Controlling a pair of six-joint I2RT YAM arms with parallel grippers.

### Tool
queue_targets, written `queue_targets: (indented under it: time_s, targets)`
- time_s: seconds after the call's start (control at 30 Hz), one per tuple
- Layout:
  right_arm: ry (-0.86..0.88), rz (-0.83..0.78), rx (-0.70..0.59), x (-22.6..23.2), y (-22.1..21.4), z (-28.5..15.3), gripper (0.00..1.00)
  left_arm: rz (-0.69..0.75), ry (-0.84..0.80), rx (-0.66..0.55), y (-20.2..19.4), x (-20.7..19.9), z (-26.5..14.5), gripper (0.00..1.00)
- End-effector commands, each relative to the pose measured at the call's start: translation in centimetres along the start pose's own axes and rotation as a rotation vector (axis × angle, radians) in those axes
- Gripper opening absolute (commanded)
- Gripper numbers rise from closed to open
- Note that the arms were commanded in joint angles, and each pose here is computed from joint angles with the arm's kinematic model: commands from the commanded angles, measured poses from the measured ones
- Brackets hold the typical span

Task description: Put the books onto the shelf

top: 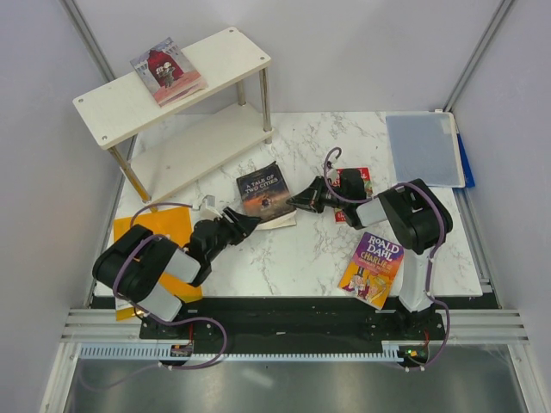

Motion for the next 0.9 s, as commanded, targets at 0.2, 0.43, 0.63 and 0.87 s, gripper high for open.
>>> queue_targets:
  time_s: [0.2, 0.43, 0.63, 0.87]
  targets:
    - [-0.167, -0.023, 0.181, -3.8, -3.1, -0.3, 0.00, 0.044, -0.234, -0.095, 2.4, -3.7, 1.7, 0.50]
    - [-0.223, -0.012, 0.221, -5.5, -3.8, 0.1, 0.00, 0.062, -0.281, -0.083, 2.6, -4.4, 2.3, 0.56]
    - [-0.238, -0.033, 0.238, -5.8, -4.1, 0.4, 0.00, 0.066, -0.280, -0.015, 2.0, -4.2, 3.5, 0.53]
    - [-0.269, -0.047, 0.232, -5.9, -4.1, 0.2, 0.00, 0.042, -0.230, 0.046, 0.9, -3.0, 4.2, 0.34]
Point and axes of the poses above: each gripper's point midway between its finger pads, its own z axis out along the fingers, its own x axis along the line the jaws close on, y = z × x, the point moved 9 cm from there along -z, back along the fingers, and after that the axes turned 11 degrees about z, right-handed, at the moved point
